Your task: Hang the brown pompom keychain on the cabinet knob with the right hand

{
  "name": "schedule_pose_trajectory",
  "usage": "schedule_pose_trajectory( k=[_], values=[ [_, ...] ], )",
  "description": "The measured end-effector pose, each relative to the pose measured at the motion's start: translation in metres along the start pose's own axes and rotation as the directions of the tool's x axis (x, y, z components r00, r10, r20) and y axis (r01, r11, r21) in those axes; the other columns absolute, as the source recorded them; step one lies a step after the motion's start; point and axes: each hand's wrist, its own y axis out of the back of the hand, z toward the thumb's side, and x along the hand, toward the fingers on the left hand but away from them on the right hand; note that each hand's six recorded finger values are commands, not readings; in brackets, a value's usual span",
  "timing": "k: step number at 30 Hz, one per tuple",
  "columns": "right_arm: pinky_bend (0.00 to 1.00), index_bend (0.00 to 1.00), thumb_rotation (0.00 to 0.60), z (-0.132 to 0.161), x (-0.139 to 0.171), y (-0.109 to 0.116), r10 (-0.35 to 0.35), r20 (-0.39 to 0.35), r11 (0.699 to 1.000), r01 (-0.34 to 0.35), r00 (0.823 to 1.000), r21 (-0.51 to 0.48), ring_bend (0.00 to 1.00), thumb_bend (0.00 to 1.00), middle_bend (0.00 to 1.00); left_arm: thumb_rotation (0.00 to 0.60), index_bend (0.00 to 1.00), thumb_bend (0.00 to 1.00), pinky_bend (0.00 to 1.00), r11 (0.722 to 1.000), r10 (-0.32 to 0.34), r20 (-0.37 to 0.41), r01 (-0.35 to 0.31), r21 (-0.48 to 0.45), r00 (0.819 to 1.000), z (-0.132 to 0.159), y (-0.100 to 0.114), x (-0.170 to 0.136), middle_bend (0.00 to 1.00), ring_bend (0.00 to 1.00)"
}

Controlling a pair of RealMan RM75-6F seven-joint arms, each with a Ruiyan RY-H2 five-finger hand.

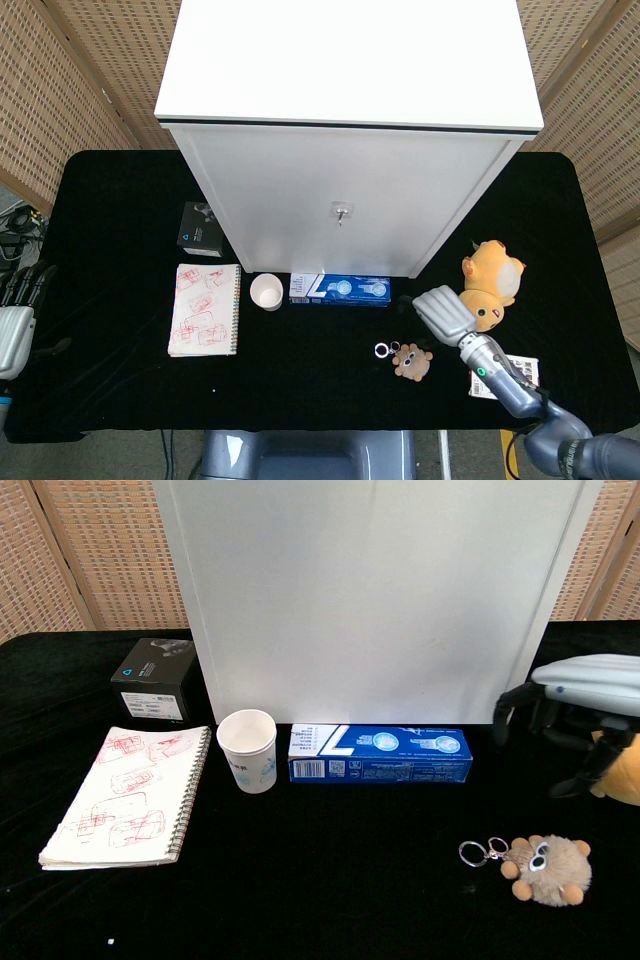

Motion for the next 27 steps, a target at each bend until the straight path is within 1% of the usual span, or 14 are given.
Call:
schedule_pose_trajectory(
  k=[3,7,9,16,20,27],
  values=[
    [1.00,0.51,0.600,0.018,-0.020,-0.012,0.047,-0.009,0.998,-0.048,0.999,-0.033,0.95,0.38,0.93,0.600,0.00,0.00,0.00,1.000,0.007,-0.009,-0.007,0.009,1.000,-0.003,0.001,0.000,0.00,0.00],
    [1.00,0.52,0.600,0.029,-0.034,-0.027,0.083,0.003,0.996,-0.083,0.997,-0.035,0.95,0.44,0.93,0.600,0.00,0.00,0.00,1.000,0.004,-0.017,-0.004,0.004,1.000,-0.006,0.000,0.001,0.00,0.00],
    [1.00,0.52,0.600,0.033,-0.039,-0.035,0.095,0.016,0.995,-0.095,0.995,-0.024,0.95,0.45,0.93,0.600,0.00,0.00,0.00,1.000,0.003,-0.019,-0.003,-0.001,1.000,-0.007,0.000,0.001,0.00,0.00],
    [1.00,0.51,0.600,0.040,-0.045,-0.056,0.133,0.048,0.991,-0.133,0.990,0.004,0.95,0.46,0.93,0.600,0.00,0.00,0.00,1.000,-0.005,-0.014,0.005,-0.003,1.000,-0.006,-0.001,0.001,0.00,0.00],
    [1.00,0.52,0.600,0.036,-0.044,-0.066,0.149,0.064,0.988,-0.151,0.987,0.021,0.95,0.49,0.93,0.600,0.00,0.00,0.00,1.000,-0.010,-0.011,0.010,-0.003,1.000,-0.005,-0.002,0.001,0.00,0.00],
    [1.00,0.52,0.600,0.040,-0.044,-0.077,0.158,0.059,0.987,-0.160,0.986,0.028,0.95,0.51,0.93,0.600,0.00,0.00,0.00,1.000,-0.019,-0.003,0.019,0.000,1.000,-0.002,-0.005,0.001,0.00,0.00]
  ],
)
